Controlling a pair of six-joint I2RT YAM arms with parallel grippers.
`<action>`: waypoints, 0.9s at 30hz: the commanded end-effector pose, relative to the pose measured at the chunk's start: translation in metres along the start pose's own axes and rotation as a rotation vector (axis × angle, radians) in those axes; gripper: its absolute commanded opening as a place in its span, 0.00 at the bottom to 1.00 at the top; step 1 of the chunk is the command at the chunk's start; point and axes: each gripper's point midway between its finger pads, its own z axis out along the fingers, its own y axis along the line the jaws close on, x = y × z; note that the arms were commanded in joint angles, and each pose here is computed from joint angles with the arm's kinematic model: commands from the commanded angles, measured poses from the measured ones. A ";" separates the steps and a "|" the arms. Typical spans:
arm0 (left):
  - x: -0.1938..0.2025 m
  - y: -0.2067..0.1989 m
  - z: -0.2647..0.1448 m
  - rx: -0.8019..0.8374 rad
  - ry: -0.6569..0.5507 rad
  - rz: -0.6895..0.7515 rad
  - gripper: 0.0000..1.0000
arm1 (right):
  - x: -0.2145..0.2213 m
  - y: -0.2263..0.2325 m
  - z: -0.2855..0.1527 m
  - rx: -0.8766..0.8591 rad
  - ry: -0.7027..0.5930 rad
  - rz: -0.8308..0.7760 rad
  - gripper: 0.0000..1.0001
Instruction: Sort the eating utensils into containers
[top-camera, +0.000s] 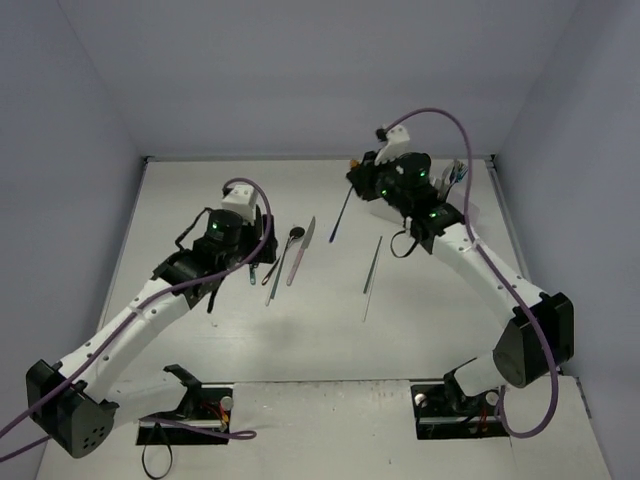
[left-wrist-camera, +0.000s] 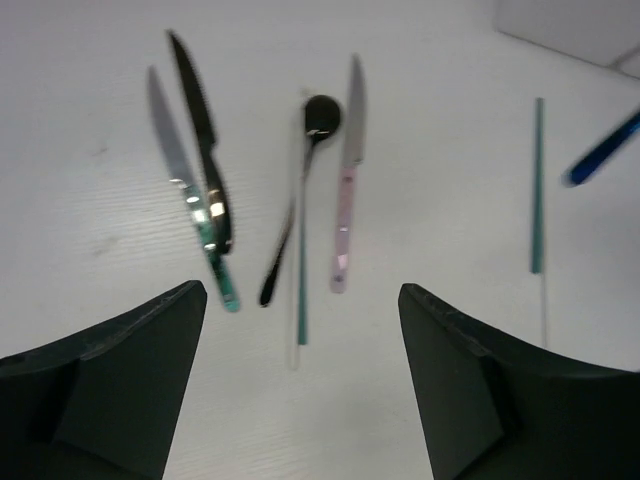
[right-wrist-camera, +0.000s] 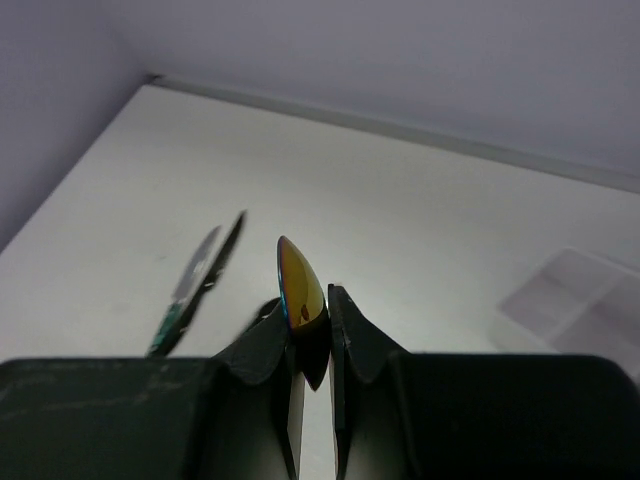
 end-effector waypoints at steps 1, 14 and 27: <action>-0.020 0.055 -0.010 -0.139 0.008 -0.080 0.79 | -0.089 -0.075 -0.021 0.171 -0.218 -0.119 0.00; 0.002 0.104 -0.015 -0.243 0.088 -0.100 0.91 | -0.109 -0.213 0.008 0.422 -0.179 -0.295 0.00; 0.007 0.104 -0.010 -0.226 0.109 -0.129 0.93 | -0.094 -0.247 -0.001 0.496 -0.142 -0.310 0.00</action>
